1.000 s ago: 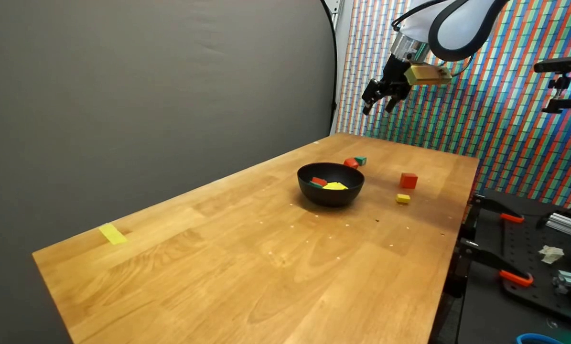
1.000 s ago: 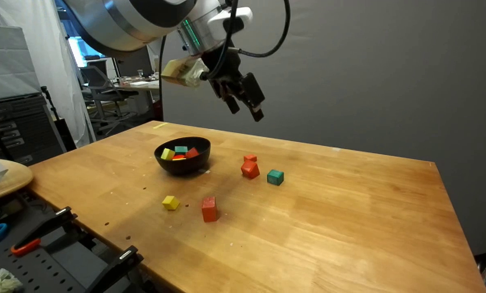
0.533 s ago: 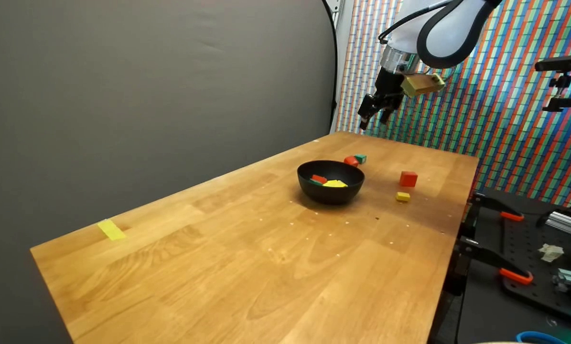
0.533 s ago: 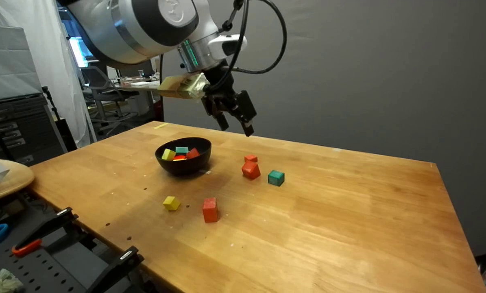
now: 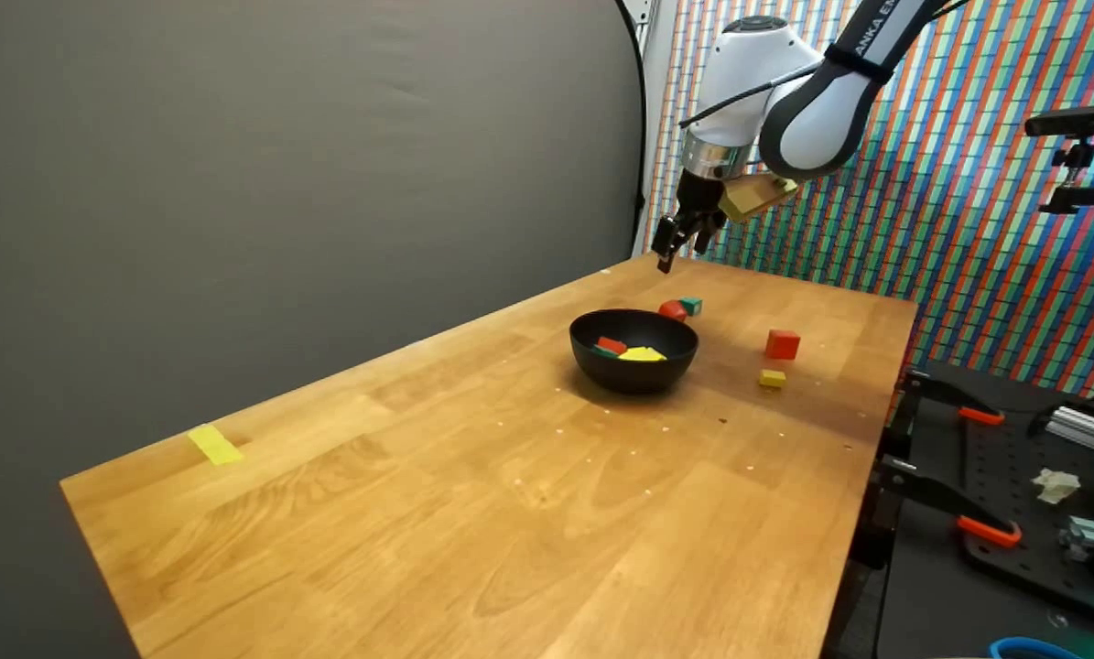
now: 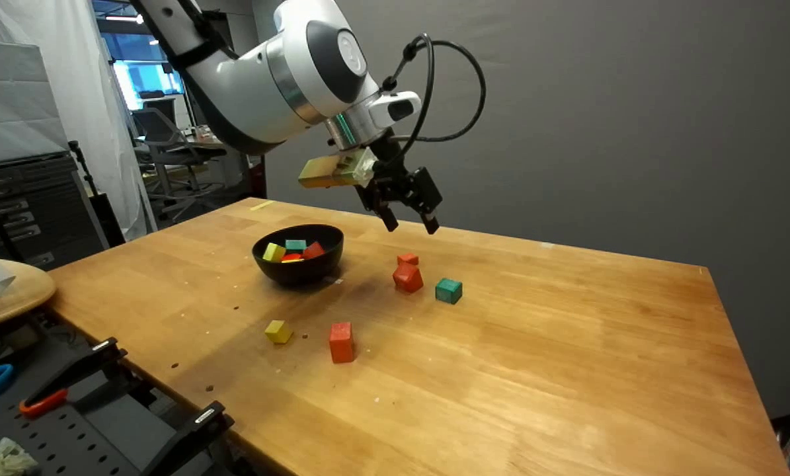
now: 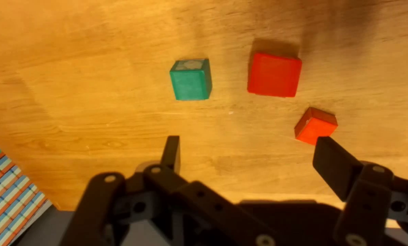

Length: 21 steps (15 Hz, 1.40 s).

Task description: Place all the blocks inside the black bowl

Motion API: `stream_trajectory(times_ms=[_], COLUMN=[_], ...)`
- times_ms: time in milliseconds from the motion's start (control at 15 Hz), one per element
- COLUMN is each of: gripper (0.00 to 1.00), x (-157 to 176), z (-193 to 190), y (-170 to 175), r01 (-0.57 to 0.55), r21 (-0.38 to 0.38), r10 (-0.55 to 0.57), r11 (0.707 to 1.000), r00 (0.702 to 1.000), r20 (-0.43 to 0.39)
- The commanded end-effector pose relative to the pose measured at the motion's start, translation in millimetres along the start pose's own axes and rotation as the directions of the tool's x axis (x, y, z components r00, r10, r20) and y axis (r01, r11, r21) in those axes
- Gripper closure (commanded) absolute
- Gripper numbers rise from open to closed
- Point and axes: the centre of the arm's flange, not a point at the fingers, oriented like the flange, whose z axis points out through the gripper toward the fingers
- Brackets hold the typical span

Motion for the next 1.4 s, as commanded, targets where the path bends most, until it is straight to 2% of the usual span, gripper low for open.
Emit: stream_trajectory(times_ms=[0,400,733,800,1000,1333], gripper=[0.0,0.0,0.0,0.18,0.42,0.8], x=[6,5,25,29,29,8], z=[24,68,88,90,87,72], y=[-17,-28,-18,-16,-15,-6], r01=[-0.031,-0.105,-0.17,-0.177,-0.174,-0.121], r21=[0.035,0.083,0.084,0.083,0.091,0.093], r10=[0.03,0.092,0.155,0.162,0.155,0.09], r11=[0.999,0.991,0.982,0.981,0.981,0.988], r00=[0.999,0.986,0.976,0.975,0.97,0.954], r20=[0.027,0.141,0.155,0.155,0.187,0.286])
